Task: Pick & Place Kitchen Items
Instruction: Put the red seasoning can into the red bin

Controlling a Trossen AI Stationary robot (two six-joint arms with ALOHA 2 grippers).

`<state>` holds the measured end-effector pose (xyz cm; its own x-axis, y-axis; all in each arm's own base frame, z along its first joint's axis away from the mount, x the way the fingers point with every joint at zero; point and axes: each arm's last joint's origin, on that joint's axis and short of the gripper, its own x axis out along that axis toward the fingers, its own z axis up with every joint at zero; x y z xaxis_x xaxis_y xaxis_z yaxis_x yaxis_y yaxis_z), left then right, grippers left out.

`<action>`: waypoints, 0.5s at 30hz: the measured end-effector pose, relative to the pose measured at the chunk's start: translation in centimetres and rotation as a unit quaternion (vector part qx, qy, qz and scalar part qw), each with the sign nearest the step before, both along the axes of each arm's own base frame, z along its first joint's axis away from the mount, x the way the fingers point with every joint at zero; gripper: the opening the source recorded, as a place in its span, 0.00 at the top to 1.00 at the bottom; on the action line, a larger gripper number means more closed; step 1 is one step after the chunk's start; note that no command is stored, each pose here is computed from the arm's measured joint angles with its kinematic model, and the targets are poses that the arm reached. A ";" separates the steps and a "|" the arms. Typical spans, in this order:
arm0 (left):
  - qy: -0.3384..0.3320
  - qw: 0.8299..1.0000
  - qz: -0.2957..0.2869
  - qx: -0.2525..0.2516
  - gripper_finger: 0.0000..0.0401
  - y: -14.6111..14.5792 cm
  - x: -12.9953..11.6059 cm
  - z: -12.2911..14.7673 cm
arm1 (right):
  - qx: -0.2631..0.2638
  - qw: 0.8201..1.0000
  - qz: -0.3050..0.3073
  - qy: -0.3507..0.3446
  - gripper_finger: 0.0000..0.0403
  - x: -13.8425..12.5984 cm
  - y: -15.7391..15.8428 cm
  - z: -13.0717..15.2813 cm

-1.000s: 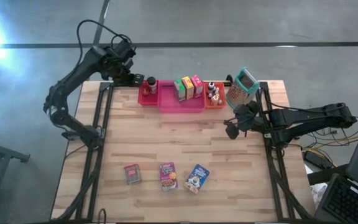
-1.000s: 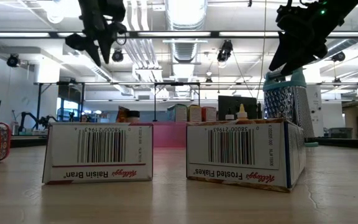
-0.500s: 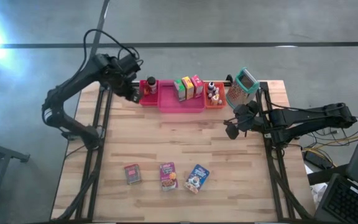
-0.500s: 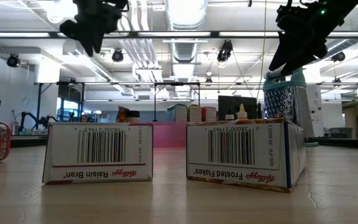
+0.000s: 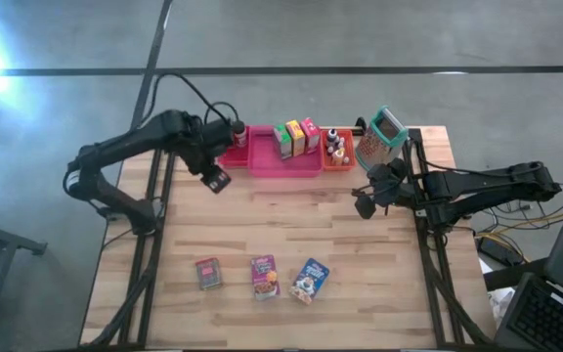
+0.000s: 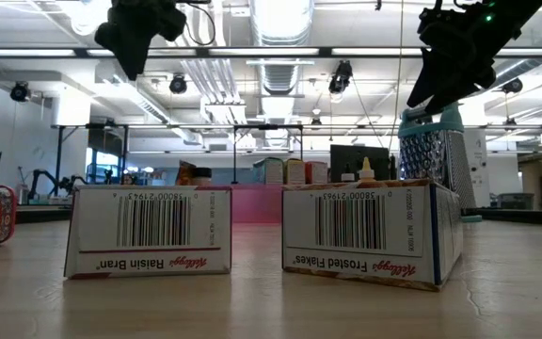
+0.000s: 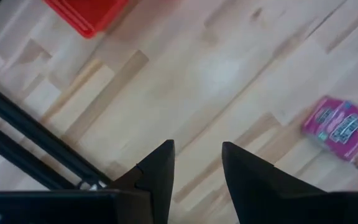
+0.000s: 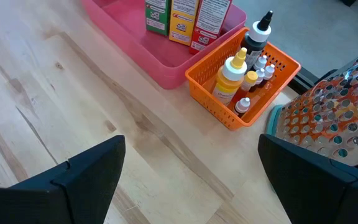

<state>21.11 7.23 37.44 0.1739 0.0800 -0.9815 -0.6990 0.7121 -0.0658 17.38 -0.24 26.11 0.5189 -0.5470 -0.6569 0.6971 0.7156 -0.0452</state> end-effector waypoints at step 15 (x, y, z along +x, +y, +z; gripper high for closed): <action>0.144 0.972 -0.170 -0.071 0.61 -6.0 -0.5 -8.0 | 0.000 1.000 0.000 -0.001 0.10 0.0 0.0 0.0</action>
<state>20.60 1.26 29.39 -0.1177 -0.0739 -0.9903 -0.4280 0.9036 -0.0165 17.40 -0.24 26.12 0.5203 -0.5467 -0.6561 0.6970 0.7157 -0.0437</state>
